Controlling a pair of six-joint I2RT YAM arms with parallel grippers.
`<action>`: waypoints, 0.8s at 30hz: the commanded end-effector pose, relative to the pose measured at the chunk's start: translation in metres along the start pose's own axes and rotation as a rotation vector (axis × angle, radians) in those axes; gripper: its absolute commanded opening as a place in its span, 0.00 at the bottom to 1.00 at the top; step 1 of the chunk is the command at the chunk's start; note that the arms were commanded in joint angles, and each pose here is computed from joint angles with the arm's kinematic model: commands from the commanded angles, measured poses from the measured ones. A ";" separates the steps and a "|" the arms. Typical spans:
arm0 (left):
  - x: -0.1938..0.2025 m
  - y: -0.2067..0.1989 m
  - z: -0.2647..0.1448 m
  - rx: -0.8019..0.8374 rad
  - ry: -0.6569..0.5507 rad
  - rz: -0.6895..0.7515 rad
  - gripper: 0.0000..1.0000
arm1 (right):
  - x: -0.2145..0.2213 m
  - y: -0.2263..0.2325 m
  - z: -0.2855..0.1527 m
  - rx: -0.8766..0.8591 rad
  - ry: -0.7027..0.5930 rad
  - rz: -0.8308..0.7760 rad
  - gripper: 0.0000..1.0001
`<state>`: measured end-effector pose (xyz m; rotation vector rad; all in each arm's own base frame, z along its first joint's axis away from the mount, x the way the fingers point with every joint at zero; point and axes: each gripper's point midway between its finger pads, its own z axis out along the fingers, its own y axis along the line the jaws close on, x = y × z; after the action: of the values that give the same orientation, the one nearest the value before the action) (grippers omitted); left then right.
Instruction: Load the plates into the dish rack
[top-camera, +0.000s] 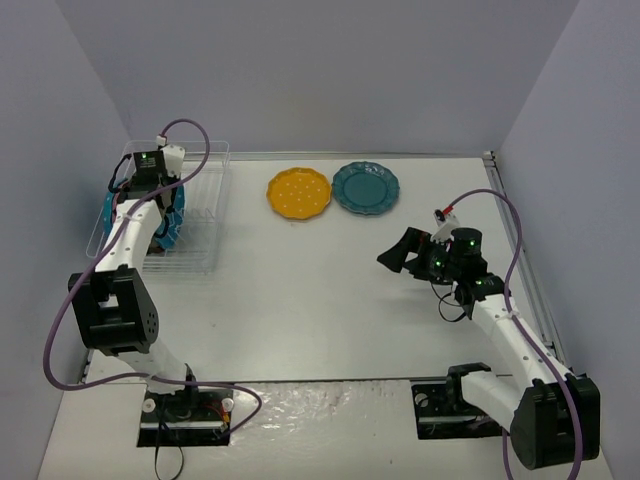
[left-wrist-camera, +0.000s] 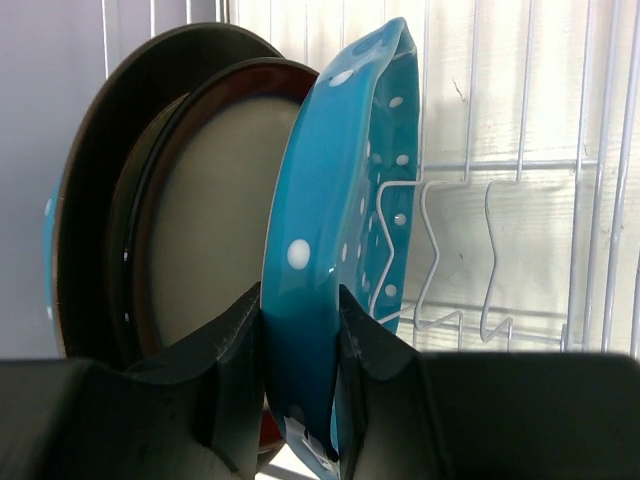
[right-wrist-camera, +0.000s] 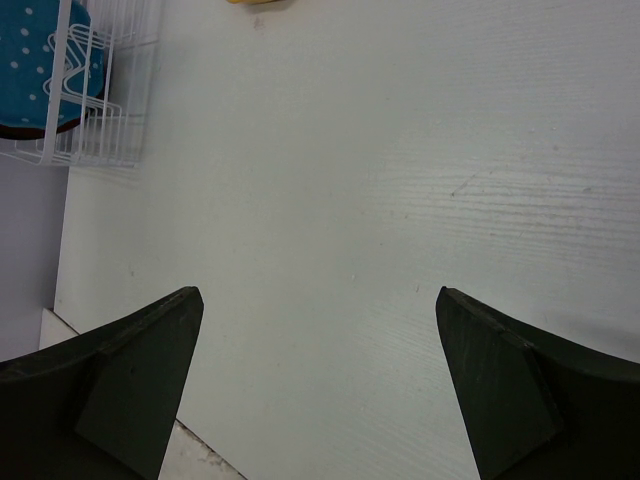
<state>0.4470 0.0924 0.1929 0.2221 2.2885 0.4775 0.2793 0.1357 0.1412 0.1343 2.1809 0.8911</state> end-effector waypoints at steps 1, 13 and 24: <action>-0.055 0.052 -0.031 -0.182 -0.238 -0.131 0.20 | -0.013 0.009 0.000 -0.049 -0.044 -0.028 1.00; -0.059 0.056 -0.041 -0.192 -0.287 -0.172 0.65 | -0.028 0.002 -0.002 0.019 -0.115 -0.009 0.99; -0.110 0.037 -0.117 -0.044 -0.460 -0.329 0.97 | -0.081 -0.022 0.025 0.159 -0.268 0.096 0.96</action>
<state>0.4463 0.0869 0.2589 0.0108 2.0355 0.3968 0.3095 0.1130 0.1303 0.3427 2.1720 0.7358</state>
